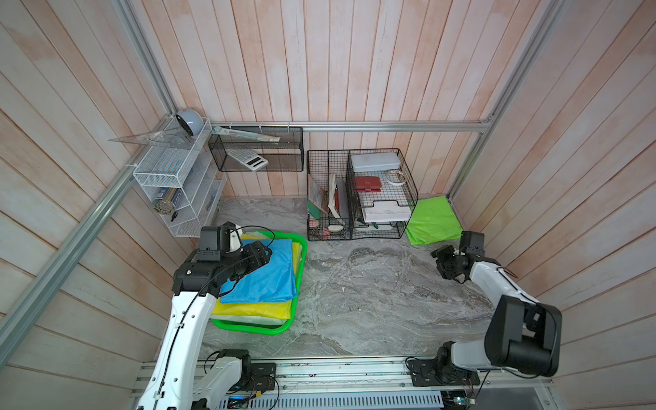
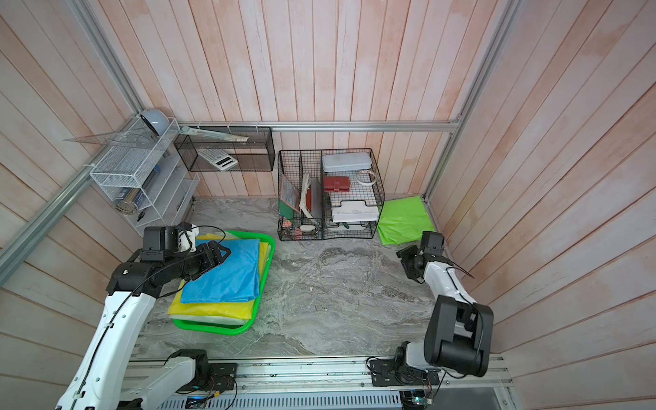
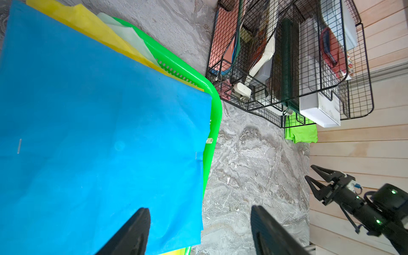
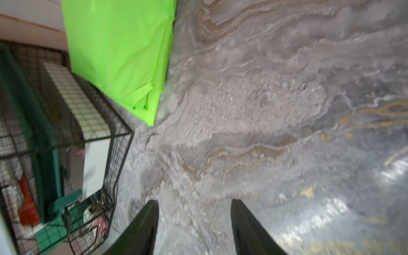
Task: Put the folded raincoat in the basket
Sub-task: Move the raincoat to the center of the board.
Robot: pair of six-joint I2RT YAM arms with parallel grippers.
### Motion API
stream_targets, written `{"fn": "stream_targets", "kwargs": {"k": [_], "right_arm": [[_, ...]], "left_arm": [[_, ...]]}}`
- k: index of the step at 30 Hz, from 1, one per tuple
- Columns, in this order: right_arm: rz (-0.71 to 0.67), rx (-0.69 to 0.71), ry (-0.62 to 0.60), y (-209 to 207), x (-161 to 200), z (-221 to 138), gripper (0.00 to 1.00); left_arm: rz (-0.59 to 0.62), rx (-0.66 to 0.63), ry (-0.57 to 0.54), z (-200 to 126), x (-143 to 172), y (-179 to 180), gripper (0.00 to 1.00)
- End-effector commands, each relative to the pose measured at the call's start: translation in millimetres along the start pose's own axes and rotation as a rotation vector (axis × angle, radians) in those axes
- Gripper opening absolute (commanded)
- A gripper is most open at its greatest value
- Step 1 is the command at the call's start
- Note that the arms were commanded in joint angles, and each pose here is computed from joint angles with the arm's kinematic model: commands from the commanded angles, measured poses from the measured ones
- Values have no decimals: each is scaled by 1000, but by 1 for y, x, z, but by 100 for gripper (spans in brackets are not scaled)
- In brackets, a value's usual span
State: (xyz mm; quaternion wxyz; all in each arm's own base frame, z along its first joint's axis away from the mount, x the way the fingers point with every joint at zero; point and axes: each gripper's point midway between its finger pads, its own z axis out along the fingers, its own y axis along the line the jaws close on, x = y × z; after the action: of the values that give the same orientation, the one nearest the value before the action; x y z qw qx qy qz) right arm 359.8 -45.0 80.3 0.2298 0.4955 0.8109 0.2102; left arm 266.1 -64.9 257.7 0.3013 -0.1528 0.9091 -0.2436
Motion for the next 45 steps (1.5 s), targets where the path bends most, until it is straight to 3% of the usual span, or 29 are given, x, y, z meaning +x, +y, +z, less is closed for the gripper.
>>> {"fn": "stream_targets", "kwargs": {"k": [1,8,12,21,25,30,36,41,45], "right_arm": [[29,-78,-28,28,-32,15,59],[51,-58,-31,35,-70,58,60],[113,-58,31,30,-78,88,58],[114,-43,46,30,-88,113,56],[129,-52,102,32,-82,128,50],[124,-34,145,31,-72,138,28],[103,12,141,21,-69,127,1],[86,68,122,1,-58,88,0],[61,111,142,-24,-28,46,0]], "left_arm": [[20,-4,-8,-4,2,0,77],[37,-19,-17,-6,4,4,77],[40,-46,1,-5,8,9,77],[62,-82,4,-8,9,16,77],[53,-79,-10,-6,5,15,77],[51,-79,-5,-5,3,14,77],[45,-88,2,-4,7,17,77],[34,-83,-1,-5,10,17,77],[25,-64,-21,-7,9,15,77]]}}
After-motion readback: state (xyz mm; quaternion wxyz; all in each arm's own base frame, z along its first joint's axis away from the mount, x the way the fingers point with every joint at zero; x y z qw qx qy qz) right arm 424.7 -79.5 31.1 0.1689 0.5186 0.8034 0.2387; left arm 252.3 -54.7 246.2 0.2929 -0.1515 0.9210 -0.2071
